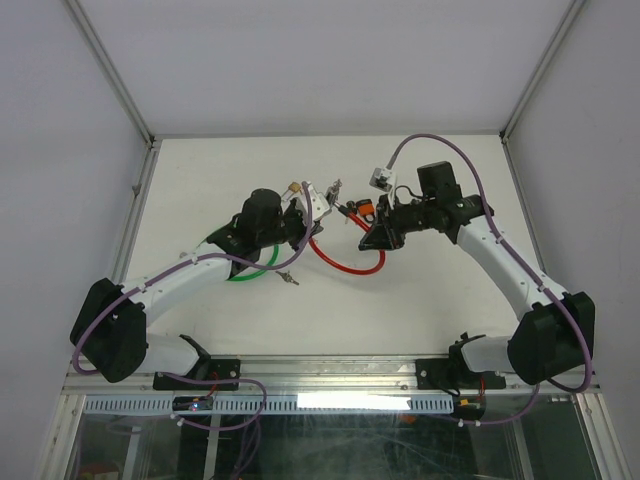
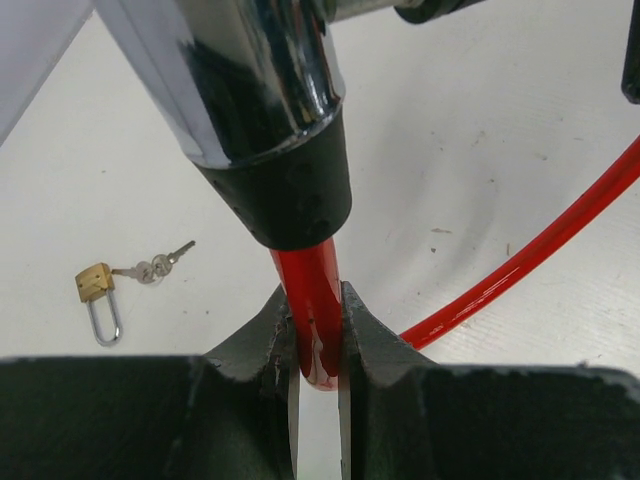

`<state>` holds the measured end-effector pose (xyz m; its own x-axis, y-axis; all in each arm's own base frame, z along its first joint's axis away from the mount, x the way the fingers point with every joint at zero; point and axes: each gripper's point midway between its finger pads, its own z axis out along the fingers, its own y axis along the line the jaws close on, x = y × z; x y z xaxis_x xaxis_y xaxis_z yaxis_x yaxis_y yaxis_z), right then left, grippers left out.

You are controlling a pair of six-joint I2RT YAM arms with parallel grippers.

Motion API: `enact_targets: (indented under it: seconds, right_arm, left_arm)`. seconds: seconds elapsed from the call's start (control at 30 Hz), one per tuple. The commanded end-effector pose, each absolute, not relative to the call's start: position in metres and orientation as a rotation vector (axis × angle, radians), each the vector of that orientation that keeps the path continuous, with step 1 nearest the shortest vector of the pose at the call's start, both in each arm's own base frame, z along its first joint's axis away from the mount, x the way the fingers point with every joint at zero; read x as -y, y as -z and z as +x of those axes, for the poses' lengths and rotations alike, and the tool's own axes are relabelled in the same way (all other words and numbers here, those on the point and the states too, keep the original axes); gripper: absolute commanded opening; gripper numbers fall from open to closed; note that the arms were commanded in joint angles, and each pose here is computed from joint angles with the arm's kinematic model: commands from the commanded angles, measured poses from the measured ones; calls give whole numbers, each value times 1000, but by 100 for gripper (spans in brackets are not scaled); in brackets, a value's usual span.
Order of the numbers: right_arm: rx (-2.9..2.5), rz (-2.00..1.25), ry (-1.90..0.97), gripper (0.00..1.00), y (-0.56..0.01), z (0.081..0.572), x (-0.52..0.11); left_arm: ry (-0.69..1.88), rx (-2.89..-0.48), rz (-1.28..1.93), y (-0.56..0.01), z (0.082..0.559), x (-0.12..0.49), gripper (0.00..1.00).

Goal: Lock with the key
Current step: Lock the lock.

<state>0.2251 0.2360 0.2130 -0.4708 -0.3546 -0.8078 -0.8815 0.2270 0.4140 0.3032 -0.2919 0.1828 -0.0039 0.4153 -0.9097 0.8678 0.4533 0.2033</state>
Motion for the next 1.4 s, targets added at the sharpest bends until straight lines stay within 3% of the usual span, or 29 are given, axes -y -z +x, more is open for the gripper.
enact_targets:
  seconds: [0.0,0.4,0.77,1.37]
  right_arm:
    - [-1880,-1141,-1239,0,-239,226,-240]
    - [-1961,-1137,-1250,0,-224,230,-239]
    - [-1939,-1182,-1258,0,-222,228,-237]
    - [-1943,-1248,-1296,0,-216,218,-241]
  left_arm:
    - [388,-1553,1180,-199,313,291,0]
    - [264,-1528,1270,-194,305,287,0]
    - [340,-1474,1404,-191,281,292,0]
    - [263,-1490,1323,-206,296,283,0]
